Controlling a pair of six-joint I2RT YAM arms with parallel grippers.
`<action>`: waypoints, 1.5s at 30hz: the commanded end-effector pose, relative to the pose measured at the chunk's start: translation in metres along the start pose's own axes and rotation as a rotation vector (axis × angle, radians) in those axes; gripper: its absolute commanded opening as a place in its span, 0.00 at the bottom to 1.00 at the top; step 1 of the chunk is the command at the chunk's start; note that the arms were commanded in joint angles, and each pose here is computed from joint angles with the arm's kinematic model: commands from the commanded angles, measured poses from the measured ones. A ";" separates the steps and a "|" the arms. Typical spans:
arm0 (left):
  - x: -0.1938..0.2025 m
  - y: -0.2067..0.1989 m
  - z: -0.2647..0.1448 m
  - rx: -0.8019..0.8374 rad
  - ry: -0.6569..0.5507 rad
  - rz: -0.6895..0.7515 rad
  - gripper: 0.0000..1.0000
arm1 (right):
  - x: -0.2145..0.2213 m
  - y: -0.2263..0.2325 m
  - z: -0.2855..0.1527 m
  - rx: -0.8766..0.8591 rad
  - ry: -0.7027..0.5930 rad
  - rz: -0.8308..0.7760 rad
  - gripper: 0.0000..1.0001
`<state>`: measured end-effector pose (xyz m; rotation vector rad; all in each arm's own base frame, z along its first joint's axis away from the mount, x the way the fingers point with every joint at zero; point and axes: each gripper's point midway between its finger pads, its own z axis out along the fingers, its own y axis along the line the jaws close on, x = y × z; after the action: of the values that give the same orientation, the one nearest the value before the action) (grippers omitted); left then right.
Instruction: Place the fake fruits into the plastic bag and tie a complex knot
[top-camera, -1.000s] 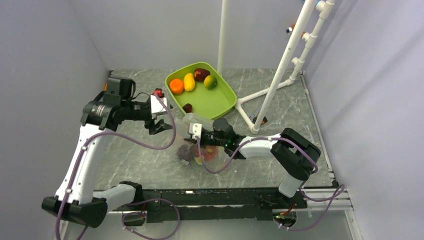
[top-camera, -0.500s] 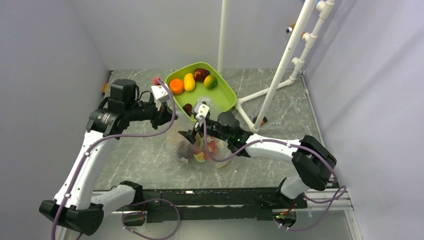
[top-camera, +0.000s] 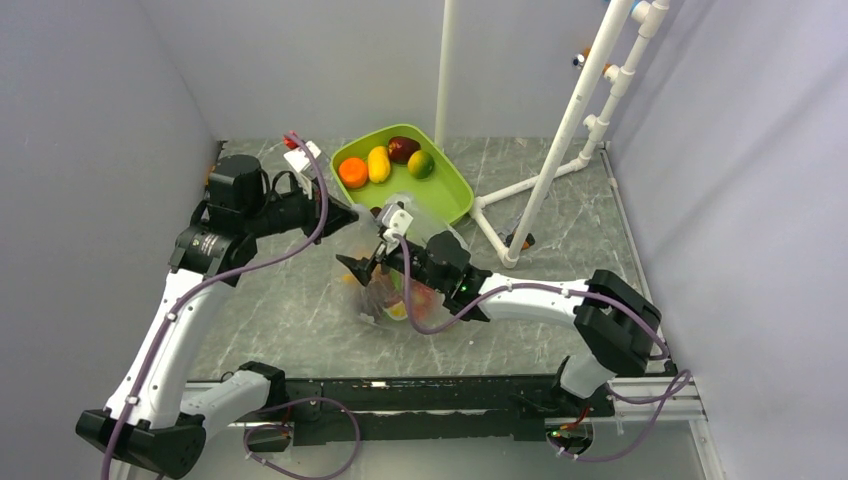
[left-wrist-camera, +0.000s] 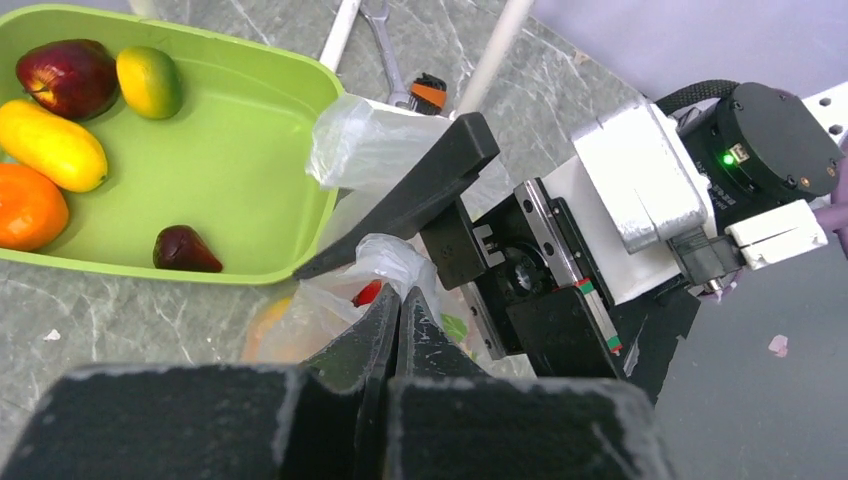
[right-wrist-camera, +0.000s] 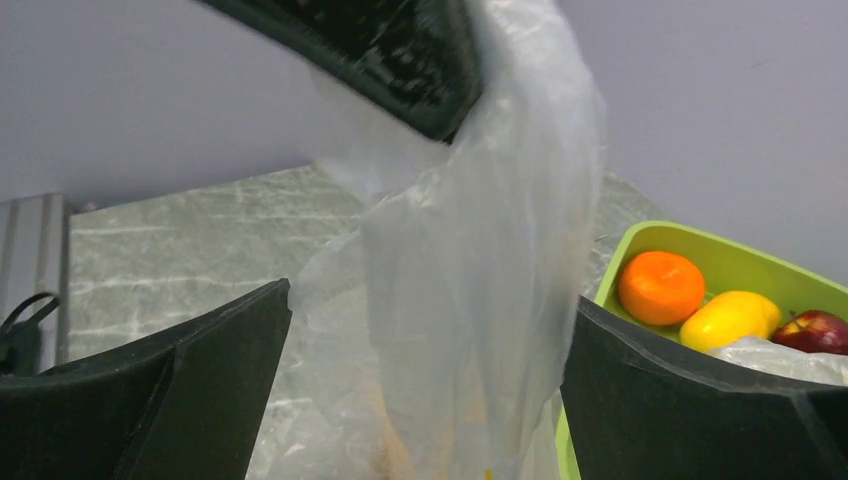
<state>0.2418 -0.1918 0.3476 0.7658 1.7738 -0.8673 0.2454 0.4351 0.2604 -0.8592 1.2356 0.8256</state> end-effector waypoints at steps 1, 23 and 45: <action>-0.015 -0.004 -0.005 -0.022 -0.088 -0.035 0.00 | -0.041 -0.019 0.018 0.134 -0.138 -0.009 1.00; -0.038 -0.026 -0.021 0.026 -0.189 -0.230 0.00 | 0.118 -0.009 -0.002 0.277 0.021 -0.348 0.37; 0.094 0.145 -0.067 -0.699 0.221 -0.020 0.00 | 0.145 -0.007 -0.045 0.181 0.132 -0.353 0.00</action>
<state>0.2525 -0.1102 0.2560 0.5535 2.1163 -0.4980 0.2539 0.4160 0.1451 -0.8723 1.1370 0.4240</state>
